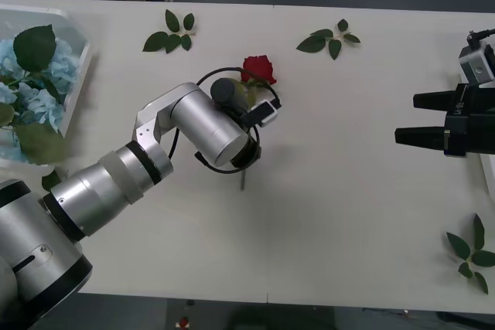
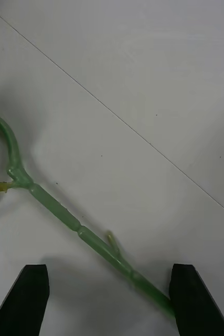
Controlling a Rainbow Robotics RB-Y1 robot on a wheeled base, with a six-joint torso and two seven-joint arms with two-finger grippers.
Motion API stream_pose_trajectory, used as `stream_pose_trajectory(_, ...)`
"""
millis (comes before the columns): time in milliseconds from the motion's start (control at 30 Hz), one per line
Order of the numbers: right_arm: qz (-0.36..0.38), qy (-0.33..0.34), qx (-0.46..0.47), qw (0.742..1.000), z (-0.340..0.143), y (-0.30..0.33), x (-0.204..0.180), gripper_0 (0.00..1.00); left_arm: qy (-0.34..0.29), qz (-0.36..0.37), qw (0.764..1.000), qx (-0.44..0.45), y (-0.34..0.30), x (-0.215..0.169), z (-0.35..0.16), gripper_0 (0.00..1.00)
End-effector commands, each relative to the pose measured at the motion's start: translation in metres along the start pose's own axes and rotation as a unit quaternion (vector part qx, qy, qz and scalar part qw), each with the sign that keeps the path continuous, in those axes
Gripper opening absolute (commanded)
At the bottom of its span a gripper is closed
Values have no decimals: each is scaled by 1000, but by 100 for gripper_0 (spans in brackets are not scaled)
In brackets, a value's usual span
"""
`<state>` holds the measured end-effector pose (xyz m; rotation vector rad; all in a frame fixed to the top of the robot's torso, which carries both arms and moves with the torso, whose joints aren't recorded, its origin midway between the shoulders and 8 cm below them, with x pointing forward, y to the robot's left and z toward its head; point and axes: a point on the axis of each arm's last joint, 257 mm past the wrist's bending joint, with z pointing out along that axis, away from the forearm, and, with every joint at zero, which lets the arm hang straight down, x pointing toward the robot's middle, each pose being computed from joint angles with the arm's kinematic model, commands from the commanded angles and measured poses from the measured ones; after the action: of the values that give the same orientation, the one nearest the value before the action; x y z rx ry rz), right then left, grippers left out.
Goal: Put the red flowers into the right box and the blue flowers into the left box
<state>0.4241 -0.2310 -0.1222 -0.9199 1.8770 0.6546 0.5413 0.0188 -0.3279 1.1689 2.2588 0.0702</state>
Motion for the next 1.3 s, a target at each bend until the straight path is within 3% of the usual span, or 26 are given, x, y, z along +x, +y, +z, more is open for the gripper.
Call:
stream_pose_trajectory(33,-40,-7,6,999,-6,0,-14,100,-15,7,1000,-12,14,-15,-8,56)
stream_pose_trajectory(100,-40,-7,6,999,-6,0,-14,100,-15,7,1000,-12,14,-15,-8,46)
stream_pose_trajectory(233,-40,-7,6,999,-6,0,-14,100,-15,7,1000,-12,13,-16,-8,38)
stream_pose_trajectory(533,-39,-10,10,999,-6,-1,-16,100,-7,4,1000,-12,15,-9,-4,32)
stream_pose_trajectory(800,-39,-11,11,999,-6,-2,-16,100,-5,2,1000,-12,16,-7,-4,3)
stream_pose_trajectory(1300,-39,-12,11,999,-6,-2,-18,100,-1,-4,1000,-22,28,-1,-5,0)
